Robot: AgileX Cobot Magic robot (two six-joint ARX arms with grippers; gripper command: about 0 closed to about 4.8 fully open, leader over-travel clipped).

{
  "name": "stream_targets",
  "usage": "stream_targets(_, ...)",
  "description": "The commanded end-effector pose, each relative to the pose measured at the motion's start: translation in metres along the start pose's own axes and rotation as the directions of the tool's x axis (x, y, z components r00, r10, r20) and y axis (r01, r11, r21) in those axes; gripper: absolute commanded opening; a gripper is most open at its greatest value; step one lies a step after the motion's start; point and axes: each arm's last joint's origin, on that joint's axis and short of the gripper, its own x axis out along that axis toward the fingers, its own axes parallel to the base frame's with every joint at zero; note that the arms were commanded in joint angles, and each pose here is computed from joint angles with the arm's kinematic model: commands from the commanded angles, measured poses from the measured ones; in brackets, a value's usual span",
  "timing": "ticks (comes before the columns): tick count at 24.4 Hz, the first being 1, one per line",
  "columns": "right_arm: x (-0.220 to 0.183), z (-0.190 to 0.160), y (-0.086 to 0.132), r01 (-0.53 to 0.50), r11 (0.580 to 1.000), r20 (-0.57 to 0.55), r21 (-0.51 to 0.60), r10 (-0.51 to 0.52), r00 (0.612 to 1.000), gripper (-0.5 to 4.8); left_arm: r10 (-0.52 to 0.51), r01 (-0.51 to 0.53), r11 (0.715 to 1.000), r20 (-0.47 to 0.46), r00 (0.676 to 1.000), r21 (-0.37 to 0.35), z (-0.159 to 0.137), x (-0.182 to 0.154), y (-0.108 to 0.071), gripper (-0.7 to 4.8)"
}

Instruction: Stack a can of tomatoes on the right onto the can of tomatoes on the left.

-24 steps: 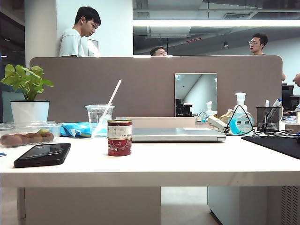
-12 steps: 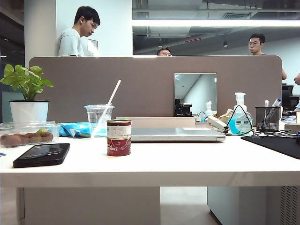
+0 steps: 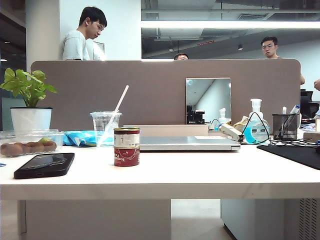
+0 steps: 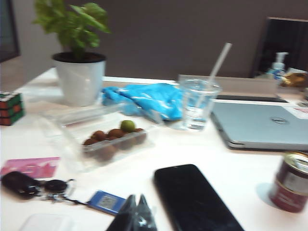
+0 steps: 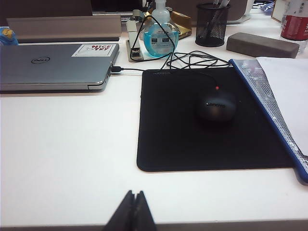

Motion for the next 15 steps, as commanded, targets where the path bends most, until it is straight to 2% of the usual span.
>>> stream_targets(1, 0.0007, -0.0015, 0.0000, -0.002, 1.000, 0.003, 0.004, 0.002, 1.000, -0.05, -0.053, 0.053, 0.999, -0.006, 0.999, -0.001, 0.0002, 0.0002, -0.0045, -0.04)
stream_targets(4, 0.0007, -0.0015, 0.0000, -0.002, 1.000, 0.003, 0.004, 0.002, 1.000, -0.05, -0.070, 0.070, 0.998, -0.008, 0.998, 0.004, -0.0001, 0.0004, -0.0078, -0.04)
stream_targets(7, 0.0007, -0.0014, 0.0000, -0.002, 1.000, 0.004, 0.004, 0.002, 1.000, -0.05, -0.068, 0.069, 0.996, -0.009, 0.998, 0.049, -0.0002, 0.0004, -0.0077, -0.04)
stream_targets(12, 0.0007, -0.0014, 0.0000, -0.002, 1.000, 0.004, 0.004, 0.002, 1.000, -0.05, -0.033, 0.036, 0.997, -0.041, 0.999, 0.064, -0.0034, 0.0004, -0.0065, -0.04)
stream_targets(15, 0.0007, -0.0014, 0.0000, -0.002, 1.000, 0.004, 0.004, 0.002, 1.000, -0.05, 0.027, -0.025, 0.998, -0.039, 0.999, 0.065, -0.0035, 0.0004, -0.0047, -0.04)
